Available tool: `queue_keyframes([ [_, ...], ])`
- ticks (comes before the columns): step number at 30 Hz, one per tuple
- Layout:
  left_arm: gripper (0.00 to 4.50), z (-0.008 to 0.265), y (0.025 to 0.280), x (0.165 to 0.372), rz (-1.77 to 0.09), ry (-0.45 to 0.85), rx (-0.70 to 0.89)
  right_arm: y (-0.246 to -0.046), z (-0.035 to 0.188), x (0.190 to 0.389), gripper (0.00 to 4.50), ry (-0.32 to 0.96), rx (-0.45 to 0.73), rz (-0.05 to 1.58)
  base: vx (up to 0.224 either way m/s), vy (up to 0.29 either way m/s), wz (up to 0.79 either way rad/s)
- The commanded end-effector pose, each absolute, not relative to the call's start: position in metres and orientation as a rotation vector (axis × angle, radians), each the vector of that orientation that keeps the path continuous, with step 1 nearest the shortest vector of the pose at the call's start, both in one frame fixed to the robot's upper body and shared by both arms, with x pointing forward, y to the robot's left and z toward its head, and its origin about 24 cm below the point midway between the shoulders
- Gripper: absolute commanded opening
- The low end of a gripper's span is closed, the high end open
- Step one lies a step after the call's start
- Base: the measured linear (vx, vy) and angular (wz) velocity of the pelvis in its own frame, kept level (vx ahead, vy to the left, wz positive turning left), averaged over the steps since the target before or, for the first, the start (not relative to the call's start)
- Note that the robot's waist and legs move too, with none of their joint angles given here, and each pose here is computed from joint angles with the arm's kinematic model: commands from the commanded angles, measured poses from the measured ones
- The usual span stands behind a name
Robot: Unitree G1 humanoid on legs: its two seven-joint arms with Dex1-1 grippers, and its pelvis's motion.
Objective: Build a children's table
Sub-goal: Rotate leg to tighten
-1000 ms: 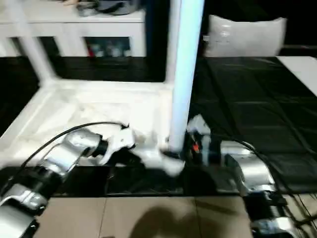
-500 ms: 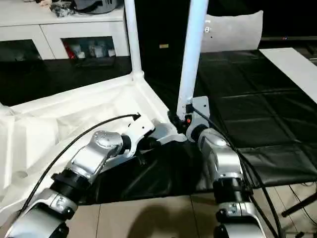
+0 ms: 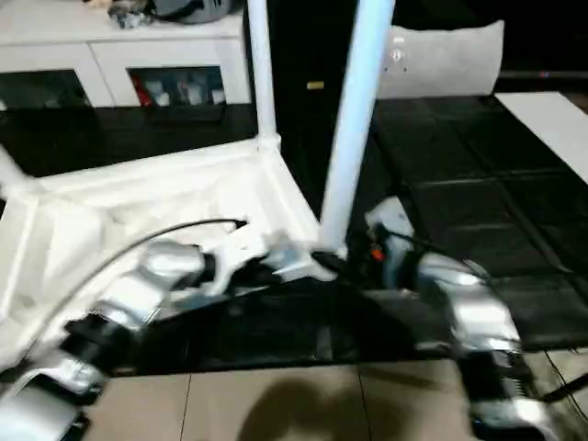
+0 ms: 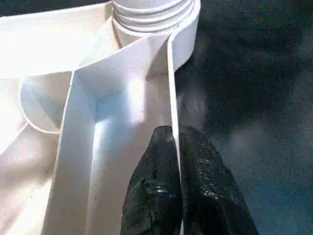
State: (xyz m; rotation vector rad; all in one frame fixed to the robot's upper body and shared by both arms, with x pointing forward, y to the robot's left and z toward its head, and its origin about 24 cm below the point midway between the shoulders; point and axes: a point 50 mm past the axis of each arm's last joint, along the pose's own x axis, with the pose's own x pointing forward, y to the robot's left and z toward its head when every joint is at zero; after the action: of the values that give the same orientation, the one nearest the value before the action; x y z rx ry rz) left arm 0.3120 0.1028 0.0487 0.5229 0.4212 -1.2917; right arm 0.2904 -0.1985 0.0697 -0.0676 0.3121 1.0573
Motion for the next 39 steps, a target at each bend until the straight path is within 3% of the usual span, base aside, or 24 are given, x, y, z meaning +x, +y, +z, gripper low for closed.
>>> queue_keyframes([
  [1, 0.00, 0.047, 0.102, 0.306, -1.396, 0.419, 0.586, -0.195, 0.076, 0.286, 4.28, 0.307, -0.092, 1.162, 0.000, 0.000, 0.00],
  [5, 0.00, 0.046, 0.106, 0.301, -1.484, 0.431, 0.620, -0.198, 0.079, 0.284, 4.28, 0.315, -0.114, 1.231, 0.000, 0.000, 0.00],
  [6, 0.00, 0.047, 0.107, 0.299, -1.524, 0.432, 0.627, -0.198, 0.080, 0.283, 4.00, 0.320, -0.117, 1.257, 0.000, 0.000, 0.00],
  [10, 0.00, 0.050, 0.110, 0.290, -1.694, 0.457, 0.661, -0.196, 0.081, 0.281, 3.69, 0.354, -0.123, 1.377, 0.000, 0.000, 0.00],
  [19, 0.00, 0.052, 0.109, 0.290, -1.765, 0.455, 0.702, -0.188, 0.076, 0.280, 2.94, 0.406, -0.102, 1.496, 0.000, 0.000, 0.00],
  [24, 0.00, 0.053, 0.109, 0.290, -1.768, 0.453, 0.700, -0.185, 0.074, 0.280, 2.50, 0.410, -0.090, 1.522, 0.000, 0.000, 0.00],
  [27, 0.00, 0.052, 0.109, 0.290, -1.769, 0.454, 0.699, -0.184, 0.074, 0.279, 2.50, 0.415, -0.083, 1.535, 0.000, 0.000, 0.00],
  [28, 0.00, 0.052, 0.109, 0.290, -1.766, 0.456, 0.698, -0.184, 0.073, 0.279, 2.23, 0.419, -0.075, 1.544, 0.000, 0.000, 0.00],
  [31, 0.00, 0.050, 0.111, 0.291, -1.740, 0.460, 0.699, -0.184, 0.071, 0.275, 2.05, 0.427, -0.055, 1.556, 0.000, 0.000, 0.00],
  [39, 0.00, 0.051, 0.096, 0.298, -1.499, 0.454, 0.460, -0.177, 0.068, 0.266, 1.96, 0.378, 0.068, 1.468, 0.000, 0.000, 0.00],
])
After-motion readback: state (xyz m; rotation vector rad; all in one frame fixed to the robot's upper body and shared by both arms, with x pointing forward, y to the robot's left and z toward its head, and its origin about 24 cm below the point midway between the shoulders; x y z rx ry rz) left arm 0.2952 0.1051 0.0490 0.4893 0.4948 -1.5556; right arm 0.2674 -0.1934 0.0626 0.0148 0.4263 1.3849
